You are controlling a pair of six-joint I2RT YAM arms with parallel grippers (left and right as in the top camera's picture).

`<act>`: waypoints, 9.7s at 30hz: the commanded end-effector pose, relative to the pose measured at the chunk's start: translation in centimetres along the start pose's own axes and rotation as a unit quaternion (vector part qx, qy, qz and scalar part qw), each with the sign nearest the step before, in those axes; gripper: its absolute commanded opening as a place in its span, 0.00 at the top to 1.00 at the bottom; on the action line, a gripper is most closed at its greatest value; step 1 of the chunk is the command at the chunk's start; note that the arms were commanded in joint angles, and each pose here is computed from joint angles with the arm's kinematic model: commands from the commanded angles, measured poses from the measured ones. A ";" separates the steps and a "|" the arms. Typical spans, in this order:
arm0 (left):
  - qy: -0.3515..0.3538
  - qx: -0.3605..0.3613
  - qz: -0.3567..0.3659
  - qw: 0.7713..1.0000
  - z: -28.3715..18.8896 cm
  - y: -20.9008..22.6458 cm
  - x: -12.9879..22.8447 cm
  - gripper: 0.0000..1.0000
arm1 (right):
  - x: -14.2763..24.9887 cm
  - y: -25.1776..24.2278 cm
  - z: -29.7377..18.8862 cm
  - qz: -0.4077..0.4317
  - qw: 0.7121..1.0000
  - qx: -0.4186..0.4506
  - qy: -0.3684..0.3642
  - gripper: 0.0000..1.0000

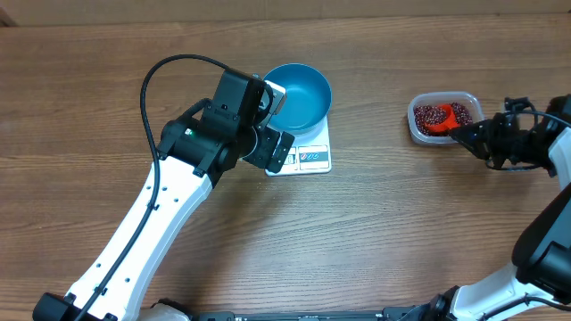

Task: Scoop item into bowl and weigh 150g on scale
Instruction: 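Scoop beans and lift the red scoop out of the tub, then carry the filled scoop over the teal bowl with the right gripper, then tilt the red scoop to pour beans into the teal bowl, then move the empty scoop back over the bean tub with the right gripper, then lower the red scoop into the beans and scoop again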

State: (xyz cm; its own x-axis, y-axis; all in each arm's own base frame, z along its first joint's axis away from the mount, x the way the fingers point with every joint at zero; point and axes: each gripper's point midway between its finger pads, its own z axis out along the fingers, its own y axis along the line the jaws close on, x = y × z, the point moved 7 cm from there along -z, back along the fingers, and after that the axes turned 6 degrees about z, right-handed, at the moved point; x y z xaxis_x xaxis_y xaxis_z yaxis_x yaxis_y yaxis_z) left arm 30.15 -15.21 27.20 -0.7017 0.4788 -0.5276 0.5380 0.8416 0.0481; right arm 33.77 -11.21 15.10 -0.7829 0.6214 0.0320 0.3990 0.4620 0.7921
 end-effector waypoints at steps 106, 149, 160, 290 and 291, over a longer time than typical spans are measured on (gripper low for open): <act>-0.012 0.003 0.008 1.000 -0.6 0.1 -0.5 0.00 | 11.8 18.6 18.7 -0.607 0.792 0.017 0.060 0.96; -0.011 0.003 0.008 1.000 -0.5 0.1 -0.5 0.00 | 14.1 23.0 12.4 -0.751 0.655 0.077 0.009 0.96; -0.011 0.003 0.008 1.000 -0.5 0.1 -0.5 0.00 | 14.1 23.0 12.4 -0.757 0.649 0.077 0.010 0.97; -0.011 0.003 0.008 1.000 -0.5 0.1 -0.5 0.00 | 2.2 9.8 2.7 -0.312 0.842 0.419 -0.135 0.96; -0.011 0.003 0.008 1.000 -0.5 0.1 -0.5 0.00 | 2.1 9.7 2.6 -0.312 0.839 0.424 -0.138 0.96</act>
State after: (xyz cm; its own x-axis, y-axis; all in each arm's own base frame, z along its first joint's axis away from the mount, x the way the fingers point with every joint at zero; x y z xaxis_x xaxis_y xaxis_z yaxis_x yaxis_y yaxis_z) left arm 30.15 -15.22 27.20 -0.7015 0.4790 -0.5276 0.5383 0.8414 0.0481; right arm 37.22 -3.40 21.56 -0.8726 0.1568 -0.4625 0.2250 0.9696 -0.0957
